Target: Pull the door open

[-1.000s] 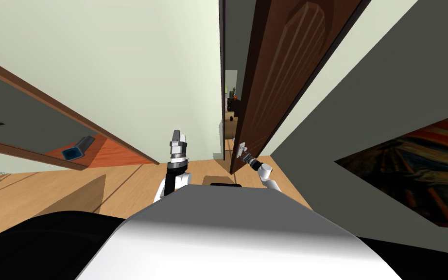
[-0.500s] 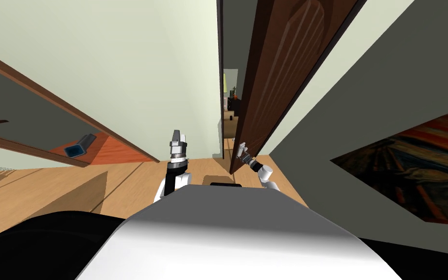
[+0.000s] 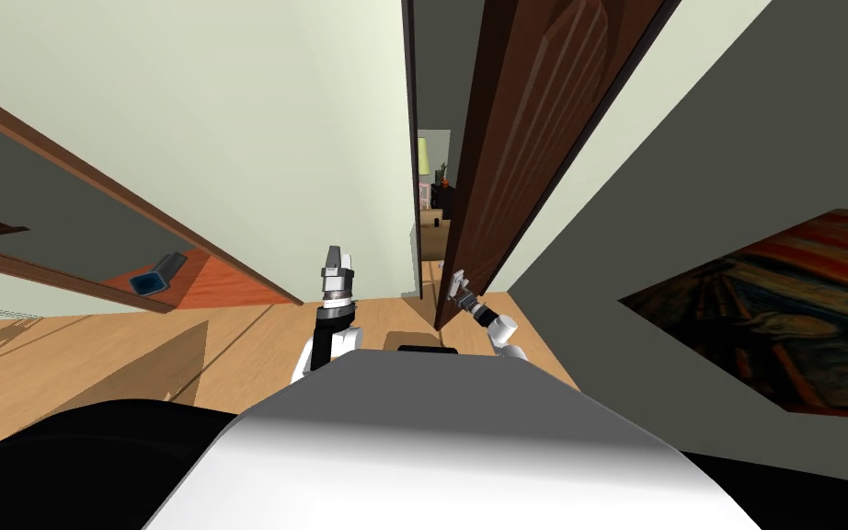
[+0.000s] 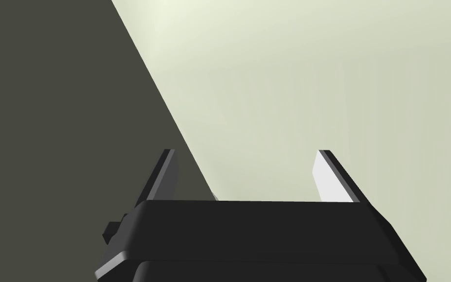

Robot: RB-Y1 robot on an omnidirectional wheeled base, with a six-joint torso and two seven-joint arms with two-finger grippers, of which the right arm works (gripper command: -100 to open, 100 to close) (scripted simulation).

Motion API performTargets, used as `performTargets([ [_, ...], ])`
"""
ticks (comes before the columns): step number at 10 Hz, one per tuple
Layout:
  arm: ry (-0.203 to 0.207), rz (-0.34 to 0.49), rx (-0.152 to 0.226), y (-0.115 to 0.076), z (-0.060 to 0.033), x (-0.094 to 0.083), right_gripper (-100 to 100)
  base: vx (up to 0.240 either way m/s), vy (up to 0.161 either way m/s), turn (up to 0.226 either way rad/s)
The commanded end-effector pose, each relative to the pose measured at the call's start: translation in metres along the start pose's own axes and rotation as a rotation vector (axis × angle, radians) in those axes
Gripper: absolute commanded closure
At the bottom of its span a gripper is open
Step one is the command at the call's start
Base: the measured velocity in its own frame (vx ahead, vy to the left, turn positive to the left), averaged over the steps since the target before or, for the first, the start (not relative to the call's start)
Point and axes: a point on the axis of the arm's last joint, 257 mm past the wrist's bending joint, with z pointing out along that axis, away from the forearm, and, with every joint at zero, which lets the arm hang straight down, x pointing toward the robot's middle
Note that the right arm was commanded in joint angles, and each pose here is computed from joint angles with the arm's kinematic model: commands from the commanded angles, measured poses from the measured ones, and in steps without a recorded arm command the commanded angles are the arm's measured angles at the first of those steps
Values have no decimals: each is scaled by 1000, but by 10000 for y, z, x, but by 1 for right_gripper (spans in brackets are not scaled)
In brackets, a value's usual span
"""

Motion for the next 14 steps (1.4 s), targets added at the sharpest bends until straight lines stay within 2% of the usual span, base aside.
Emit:
performTargets([
  [1, 53, 27, -15, 124, -3, 193, -100, -45, -81, 33],
  [8, 142, 154, -12, 111, -69, 363, -100, -43, -64, 11],
  [14, 142, 154, -12, 111, -69, 363, -100, -5, -4, -3],
])
